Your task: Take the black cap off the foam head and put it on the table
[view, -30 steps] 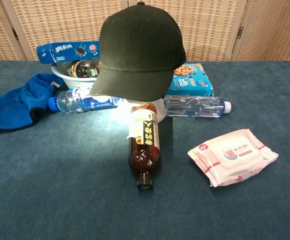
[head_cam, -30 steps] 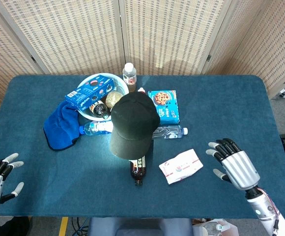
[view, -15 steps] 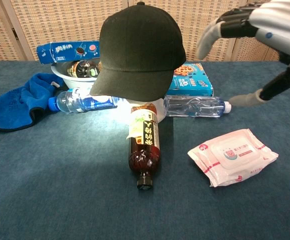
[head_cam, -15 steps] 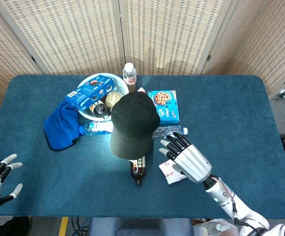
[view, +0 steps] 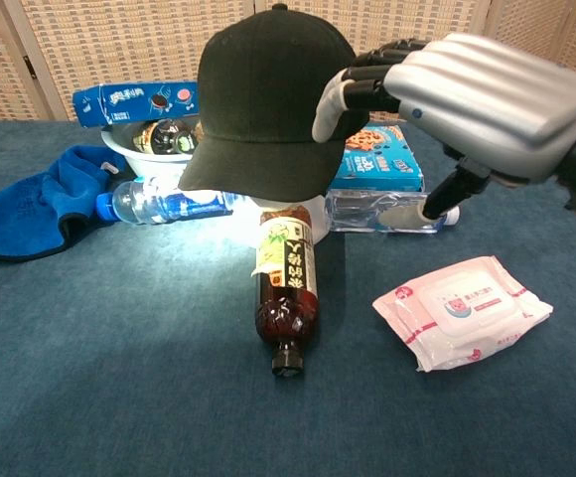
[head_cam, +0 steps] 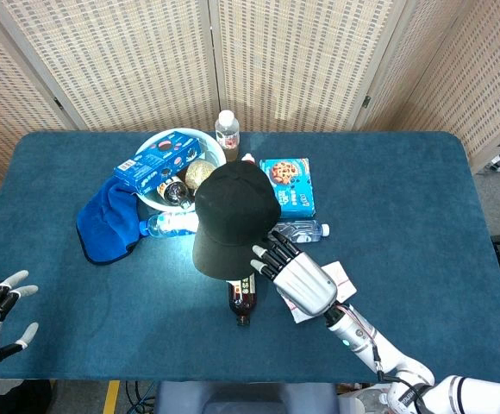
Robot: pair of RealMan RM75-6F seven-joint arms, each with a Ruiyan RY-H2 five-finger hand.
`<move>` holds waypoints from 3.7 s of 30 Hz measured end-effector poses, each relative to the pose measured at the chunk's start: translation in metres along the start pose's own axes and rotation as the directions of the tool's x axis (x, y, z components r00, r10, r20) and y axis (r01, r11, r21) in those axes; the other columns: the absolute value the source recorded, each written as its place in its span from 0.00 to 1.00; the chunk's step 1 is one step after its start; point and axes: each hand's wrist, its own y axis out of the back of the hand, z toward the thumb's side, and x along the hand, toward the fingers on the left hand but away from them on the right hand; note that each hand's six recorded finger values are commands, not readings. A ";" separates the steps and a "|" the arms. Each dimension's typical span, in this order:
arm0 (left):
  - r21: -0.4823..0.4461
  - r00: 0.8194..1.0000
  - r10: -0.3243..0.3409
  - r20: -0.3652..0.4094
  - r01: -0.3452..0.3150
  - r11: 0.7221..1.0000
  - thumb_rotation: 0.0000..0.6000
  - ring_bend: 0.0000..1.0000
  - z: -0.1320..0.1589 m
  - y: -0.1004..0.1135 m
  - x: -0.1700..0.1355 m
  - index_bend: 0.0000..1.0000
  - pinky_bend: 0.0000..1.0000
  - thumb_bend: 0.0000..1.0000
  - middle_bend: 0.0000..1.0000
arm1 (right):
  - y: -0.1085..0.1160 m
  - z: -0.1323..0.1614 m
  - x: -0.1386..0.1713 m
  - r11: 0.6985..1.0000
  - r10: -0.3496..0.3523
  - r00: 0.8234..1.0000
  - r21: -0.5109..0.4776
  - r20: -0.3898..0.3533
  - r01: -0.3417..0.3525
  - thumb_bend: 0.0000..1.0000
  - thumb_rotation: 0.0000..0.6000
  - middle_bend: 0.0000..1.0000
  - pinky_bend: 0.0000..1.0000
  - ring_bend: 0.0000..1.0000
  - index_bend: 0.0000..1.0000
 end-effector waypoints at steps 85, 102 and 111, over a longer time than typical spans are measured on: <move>-0.005 0.999 -0.023 -0.032 0.023 1.000 1.00 0.17 -0.012 -0.003 0.002 0.31 0.00 0.24 0.16 | 0.072 -0.031 -0.169 0.891 -0.454 0.875 0.121 0.166 0.438 0.61 1.00 0.40 0.10 0.20 0.64; -0.009 0.999 -0.032 -0.038 0.032 0.999 1.00 0.17 -0.018 -0.005 0.008 0.31 0.00 0.24 0.16 | 0.123 -0.091 -0.183 0.788 -0.613 0.750 0.270 0.250 0.554 0.60 1.00 0.45 0.10 0.25 0.73; -0.011 0.999 -0.036 -0.030 0.036 0.999 1.00 0.17 -0.016 -0.006 0.010 0.31 0.00 0.24 0.16 | 0.148 -0.124 -0.164 0.734 -0.677 0.681 0.329 0.278 0.595 0.59 1.00 0.46 0.10 0.25 0.74</move>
